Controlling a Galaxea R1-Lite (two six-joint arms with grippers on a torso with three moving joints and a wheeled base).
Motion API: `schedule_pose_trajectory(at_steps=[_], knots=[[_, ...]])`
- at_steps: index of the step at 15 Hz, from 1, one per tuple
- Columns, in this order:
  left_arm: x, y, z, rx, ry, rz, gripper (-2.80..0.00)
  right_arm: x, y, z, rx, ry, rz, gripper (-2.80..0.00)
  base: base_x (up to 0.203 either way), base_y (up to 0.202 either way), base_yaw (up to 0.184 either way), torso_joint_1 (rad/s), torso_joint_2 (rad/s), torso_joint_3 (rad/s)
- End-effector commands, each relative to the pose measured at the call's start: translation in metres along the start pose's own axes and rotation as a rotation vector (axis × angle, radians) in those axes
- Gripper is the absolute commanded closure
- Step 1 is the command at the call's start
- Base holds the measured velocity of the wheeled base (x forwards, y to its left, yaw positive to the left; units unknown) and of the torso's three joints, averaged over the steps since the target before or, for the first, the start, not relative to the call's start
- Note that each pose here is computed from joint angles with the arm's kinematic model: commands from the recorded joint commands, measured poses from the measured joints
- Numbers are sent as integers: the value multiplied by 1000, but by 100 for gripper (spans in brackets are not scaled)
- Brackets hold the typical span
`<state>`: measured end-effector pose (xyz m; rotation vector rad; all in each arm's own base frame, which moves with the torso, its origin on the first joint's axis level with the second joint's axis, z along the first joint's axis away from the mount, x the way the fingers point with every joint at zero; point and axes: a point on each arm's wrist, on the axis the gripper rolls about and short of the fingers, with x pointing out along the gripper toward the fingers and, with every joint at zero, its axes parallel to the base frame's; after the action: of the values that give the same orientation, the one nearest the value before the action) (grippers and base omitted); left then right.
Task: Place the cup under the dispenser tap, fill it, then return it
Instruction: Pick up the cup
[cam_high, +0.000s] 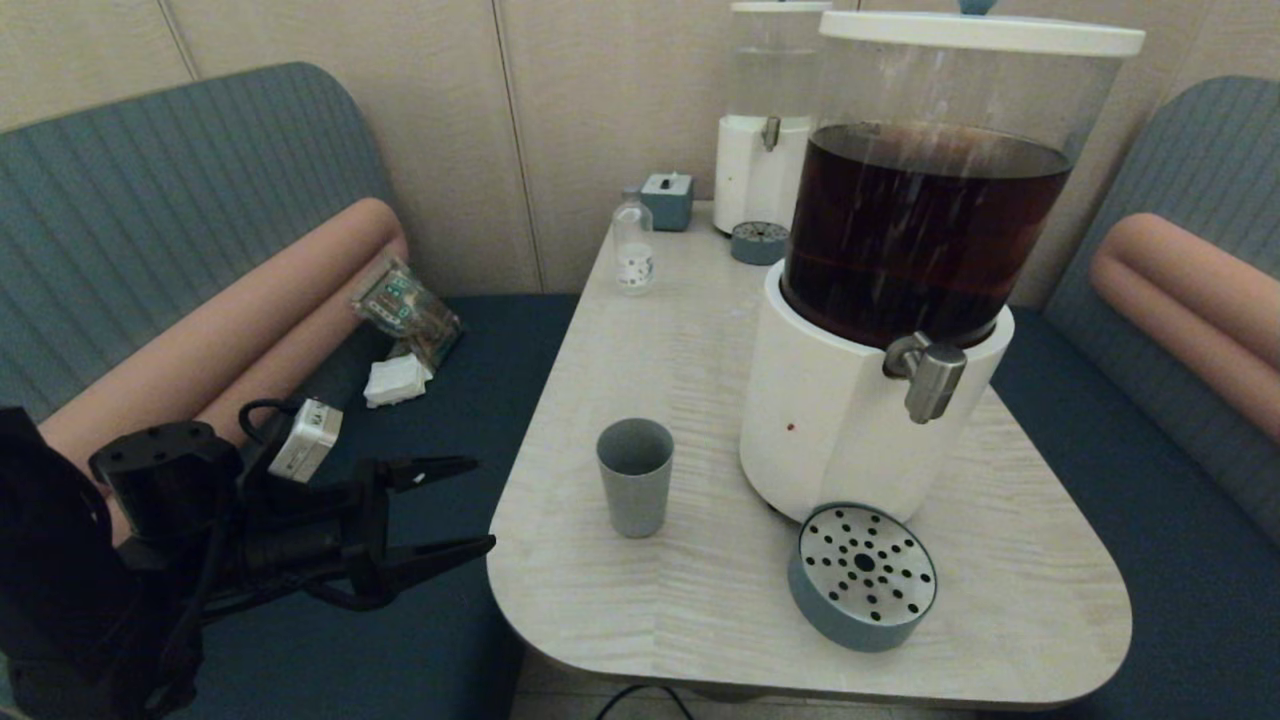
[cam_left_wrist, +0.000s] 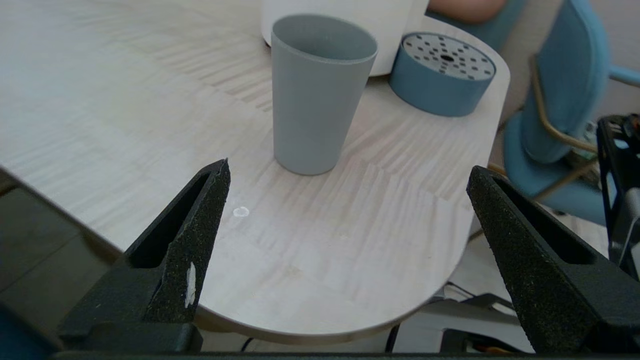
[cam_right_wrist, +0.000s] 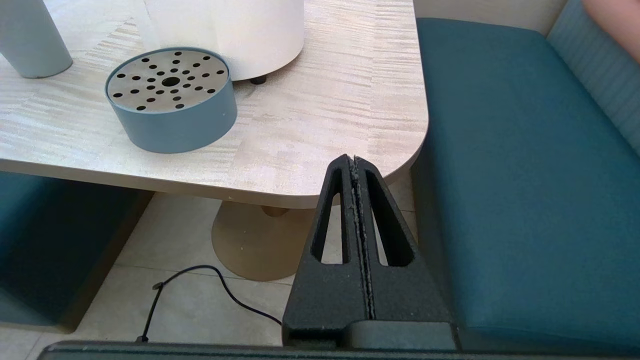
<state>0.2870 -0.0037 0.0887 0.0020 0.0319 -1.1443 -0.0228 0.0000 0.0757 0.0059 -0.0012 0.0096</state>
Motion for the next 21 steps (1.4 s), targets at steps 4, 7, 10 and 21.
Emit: schedule_pose_trajectory(at_steps=[4, 7, 10, 21], knots=[[19, 28, -19, 11, -3, -69, -280, 0, 0, 0, 0, 1, 1, 0, 0, 0, 0, 0, 0, 0], [35, 39, -19, 49, -18, -124, -280, 0, 0, 0, 0, 1, 1, 0, 0, 0, 0, 0, 0, 0], [55, 54, -21, 96, -36, -160, -280, 0, 0, 0, 0, 0, 1, 0, 0, 0, 0, 0, 0, 0], [114, 48, -44, 79, -35, -252, -280, 0, 0, 0, 0, 0, 1, 0, 0, 0, 0, 0, 0, 0]])
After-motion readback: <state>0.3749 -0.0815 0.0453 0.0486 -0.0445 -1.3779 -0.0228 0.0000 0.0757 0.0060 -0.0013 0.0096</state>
